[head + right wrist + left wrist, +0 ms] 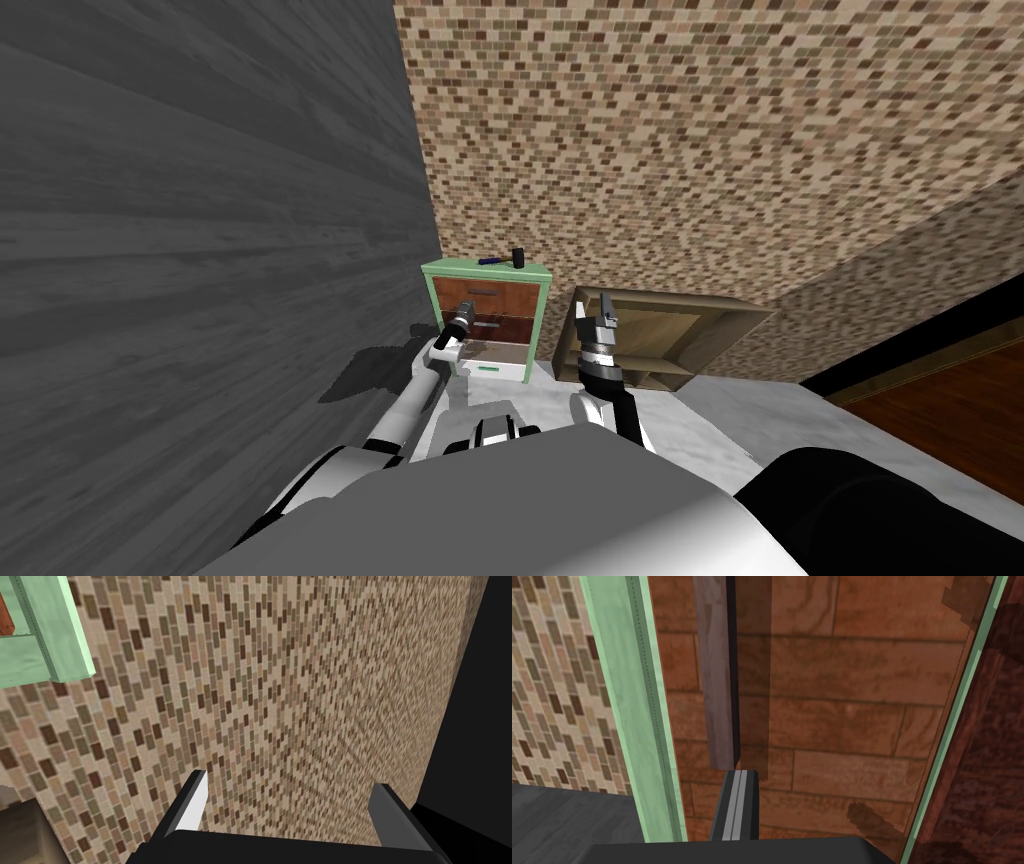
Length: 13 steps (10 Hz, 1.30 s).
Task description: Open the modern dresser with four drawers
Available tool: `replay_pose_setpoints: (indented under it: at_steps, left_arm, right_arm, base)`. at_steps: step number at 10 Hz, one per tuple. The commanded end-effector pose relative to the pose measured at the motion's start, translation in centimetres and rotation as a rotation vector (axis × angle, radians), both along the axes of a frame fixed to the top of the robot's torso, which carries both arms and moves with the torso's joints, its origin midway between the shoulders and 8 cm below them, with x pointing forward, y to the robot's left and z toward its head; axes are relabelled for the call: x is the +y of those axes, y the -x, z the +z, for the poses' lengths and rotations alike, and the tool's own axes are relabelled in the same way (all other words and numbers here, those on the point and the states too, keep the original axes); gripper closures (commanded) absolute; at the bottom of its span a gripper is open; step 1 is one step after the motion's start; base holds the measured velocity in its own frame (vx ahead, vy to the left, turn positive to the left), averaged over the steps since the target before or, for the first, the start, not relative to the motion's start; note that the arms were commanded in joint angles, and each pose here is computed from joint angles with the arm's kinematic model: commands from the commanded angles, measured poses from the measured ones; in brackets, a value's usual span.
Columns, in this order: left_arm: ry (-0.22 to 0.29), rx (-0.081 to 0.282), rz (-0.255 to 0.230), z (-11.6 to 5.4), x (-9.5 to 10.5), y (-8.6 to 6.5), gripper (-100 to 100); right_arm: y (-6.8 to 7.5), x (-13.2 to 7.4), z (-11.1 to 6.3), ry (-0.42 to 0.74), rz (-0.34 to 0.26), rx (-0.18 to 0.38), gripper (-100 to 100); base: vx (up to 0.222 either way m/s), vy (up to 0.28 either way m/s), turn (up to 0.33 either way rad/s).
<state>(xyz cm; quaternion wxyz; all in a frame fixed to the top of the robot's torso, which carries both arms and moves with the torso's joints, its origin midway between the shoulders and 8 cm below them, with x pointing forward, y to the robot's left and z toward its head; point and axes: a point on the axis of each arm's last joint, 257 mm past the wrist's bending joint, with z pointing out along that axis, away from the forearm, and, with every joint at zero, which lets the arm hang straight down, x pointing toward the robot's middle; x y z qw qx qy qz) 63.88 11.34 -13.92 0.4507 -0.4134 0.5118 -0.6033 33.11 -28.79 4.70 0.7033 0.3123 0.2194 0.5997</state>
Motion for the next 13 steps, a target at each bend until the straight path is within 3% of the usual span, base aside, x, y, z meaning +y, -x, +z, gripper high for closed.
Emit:
replay_pose_setpoints:
  at_steps: [1, 4, 5, 6, 8, 9, 10, 11, 13]
  left_arm:
    - [0.009, -0.016, -0.019, 0.7, -0.8, -0.9, 100]
    - [-0.011, -0.013, -0.029, 1.6, -1.8, -2.6, 100]
    - [-0.019, 0.018, -0.022, 0.0, -1.4, -2.7, 100]
    - [-0.005, -0.018, -0.043, 1.8, -2.3, -3.2, 100]
    - [-0.015, -0.029, -0.051, 3.0, -3.0, -4.1, 100]
    - [-0.026, -0.019, -0.052, 3.0, -3.2, -4.7, 100]
    - [-0.034, 0.012, -0.043, 1.3, -2.8, -4.8, 100]
    - [-0.021, -0.032, -0.066, 3.7, -3.8, -5.3, 100]
    - [-0.035, -0.035, -0.070, 4.8, -4.4, -6.3, 100]
  right_arm:
    - [0.0, 0.0, 0.0, 0.000, 0.000, 0.000, 0]
    - [0.0, 0.0, 0.0, 0.000, 0.000, 0.000, 0]
    - [0.0, 0.0, 0.0, 0.000, 0.000, 0.000, 0]
    - [0.0, 0.0, 0.0, 0.000, 0.000, 0.000, 0]
    - [0.0, 0.0, 0.0, 0.000, 0.000, 0.000, 0]
    - [0.0, 0.0, 0.0, 0.000, 0.000, 0.000, 0]
    - [0.0, 0.0, 0.0, 0.000, 0.000, 0.000, 0]
    - [0.0, 0.0, 0.0, 0.000, 0.000, 0.000, 0]
    - [0.0, 0.0, 0.0, 0.000, 0.000, 0.000, 0]
  base:
    - [-0.102, -0.006, 0.222]
    - [-0.075, 0.010, 0.034]
    - [0.000, 0.000, 0.000]
    - [-0.094, 0.013, 0.230]
    - [-0.106, 0.015, 0.064]
    - [-0.025, -0.002, -0.025]
    - [0.000, 0.000, 0.000]
    - [-0.084, 0.016, 0.228]
    - [-0.106, 0.015, 0.063]
